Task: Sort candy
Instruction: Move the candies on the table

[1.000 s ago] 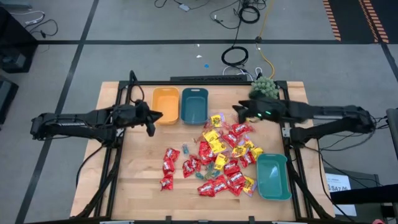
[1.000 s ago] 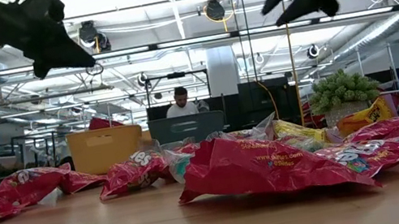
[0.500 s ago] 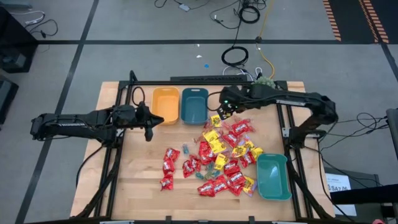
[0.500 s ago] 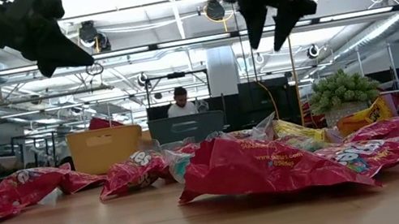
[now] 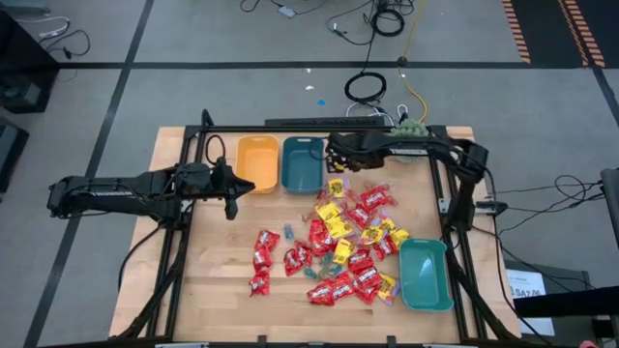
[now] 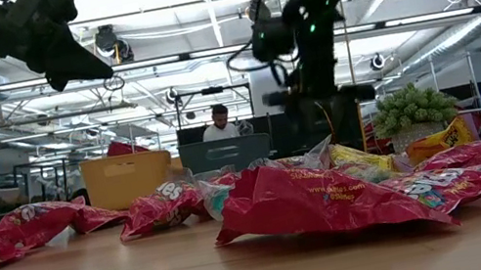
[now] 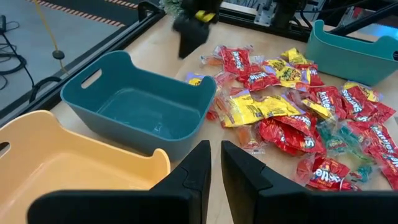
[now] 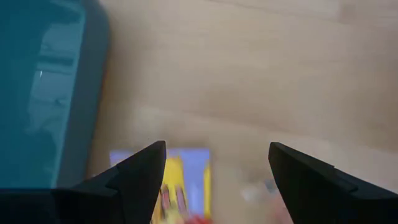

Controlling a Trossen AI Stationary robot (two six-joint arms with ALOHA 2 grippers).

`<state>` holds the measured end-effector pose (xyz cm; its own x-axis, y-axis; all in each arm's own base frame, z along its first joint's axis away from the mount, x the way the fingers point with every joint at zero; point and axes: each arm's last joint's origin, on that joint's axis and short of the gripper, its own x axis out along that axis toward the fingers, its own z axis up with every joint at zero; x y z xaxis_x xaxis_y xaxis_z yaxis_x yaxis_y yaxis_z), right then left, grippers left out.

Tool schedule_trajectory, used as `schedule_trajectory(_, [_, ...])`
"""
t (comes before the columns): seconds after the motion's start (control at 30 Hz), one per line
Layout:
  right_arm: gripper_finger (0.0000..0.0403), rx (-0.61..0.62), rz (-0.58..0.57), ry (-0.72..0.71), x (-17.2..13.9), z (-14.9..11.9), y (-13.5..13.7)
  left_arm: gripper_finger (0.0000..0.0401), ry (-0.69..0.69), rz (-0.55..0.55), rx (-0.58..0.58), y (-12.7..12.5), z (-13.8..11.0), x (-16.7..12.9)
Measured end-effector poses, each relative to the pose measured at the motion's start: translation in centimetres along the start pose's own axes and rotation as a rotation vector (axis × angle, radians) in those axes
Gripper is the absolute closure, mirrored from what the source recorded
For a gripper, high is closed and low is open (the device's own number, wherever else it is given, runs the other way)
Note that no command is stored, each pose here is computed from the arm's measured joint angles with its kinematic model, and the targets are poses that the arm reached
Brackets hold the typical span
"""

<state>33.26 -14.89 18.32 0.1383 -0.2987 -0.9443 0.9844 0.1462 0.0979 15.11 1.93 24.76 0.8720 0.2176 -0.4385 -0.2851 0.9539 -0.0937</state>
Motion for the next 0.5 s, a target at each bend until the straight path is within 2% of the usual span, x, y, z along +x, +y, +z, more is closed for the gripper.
schedule_trajectory(0.1, [0.0124, 0.013, -0.029, 0.031, 2.3, 0.1, 0.0, 0.0354, 0.0, 0.0, -0.003, 0.0, 0.0, 0.0])
schedule_trajectory(0.23, [0.0124, -0.01, -0.059, 0.153, 4.2, -1.1, 0.1, 0.0354, 0.006, -0.017, -0.007, 0.0, 0.0, 0.0])
schedule_trajectory(0.37, [0.0124, -0.046, -0.101, 0.197, 4.1, -3.5, 1.0, 0.0353, 0.013, -0.052, -0.008, -0.1, -0.1, 0.0])
schedule_trajectory(0.5, [0.0124, -0.098, -0.151, 0.223, 2.7, -7.2, 2.0, 0.0353, 0.017, -0.062, -0.008, -0.2, -0.1, 0.0])
